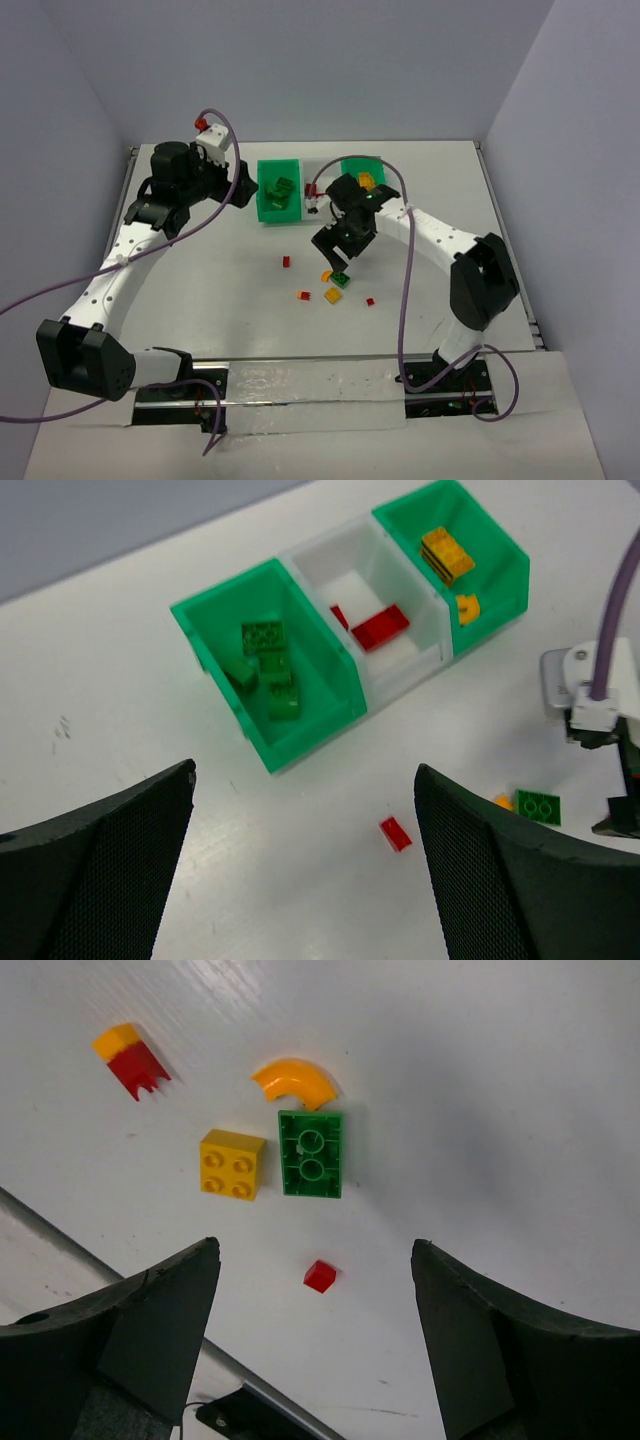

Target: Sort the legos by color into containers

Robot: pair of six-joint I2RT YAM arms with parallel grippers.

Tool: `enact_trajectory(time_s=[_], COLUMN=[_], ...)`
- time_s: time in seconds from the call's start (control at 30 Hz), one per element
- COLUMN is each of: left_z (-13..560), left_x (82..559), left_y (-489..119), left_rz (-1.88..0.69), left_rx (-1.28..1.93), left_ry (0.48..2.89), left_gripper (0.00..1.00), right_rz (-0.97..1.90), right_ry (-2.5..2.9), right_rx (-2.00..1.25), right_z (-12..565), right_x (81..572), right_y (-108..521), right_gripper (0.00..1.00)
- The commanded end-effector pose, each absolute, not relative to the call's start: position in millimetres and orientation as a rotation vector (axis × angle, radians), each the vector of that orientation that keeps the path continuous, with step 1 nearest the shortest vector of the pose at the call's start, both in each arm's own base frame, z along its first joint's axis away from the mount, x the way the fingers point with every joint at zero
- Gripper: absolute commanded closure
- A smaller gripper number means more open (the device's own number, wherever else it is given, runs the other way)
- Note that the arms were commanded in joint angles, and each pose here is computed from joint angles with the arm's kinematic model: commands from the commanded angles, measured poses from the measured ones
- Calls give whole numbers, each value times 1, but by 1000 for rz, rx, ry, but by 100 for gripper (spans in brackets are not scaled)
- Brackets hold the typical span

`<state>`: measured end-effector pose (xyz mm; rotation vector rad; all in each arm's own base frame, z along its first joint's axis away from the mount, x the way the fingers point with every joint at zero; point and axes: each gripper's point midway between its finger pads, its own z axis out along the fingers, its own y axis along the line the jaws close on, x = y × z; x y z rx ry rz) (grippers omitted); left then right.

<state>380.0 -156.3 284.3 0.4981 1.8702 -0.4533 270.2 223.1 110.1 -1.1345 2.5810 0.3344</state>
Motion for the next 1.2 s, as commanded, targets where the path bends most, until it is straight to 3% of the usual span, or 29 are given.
enact_trajectory(time_s=[0.0,0.5,0.77,0.83,0.93,1.03,1.17], left_z=[283,264,263,261,260,260,259], left_x=[370,371,372,373,372,372,374], left_y=[-153,-155,-155,-155,-154,-151,-146], left_rz=[-475,-487,-483,-480,-478,-473,-468], left_rx=[453,471,472,475,474,468,456], left_ry=[1896,1934,1937,1941,1942,1943,1940], left_gripper=[5,4,4,4,4,5,5], right_rz=[291,264,233,235,263,318,404], right_ry=[2675,2749,2765,2770,2758,2708,2557], right_rx=[-1134,-1170,-1184,-1191,-1193,-1192,-1157], right_z=[88,41,23,18,23,50,110], right_x=[263,266,274,276,276,278,292], right_y=[221,231,234,235,239,247,263], right_gripper=[16,18,33,43,73,97,100])
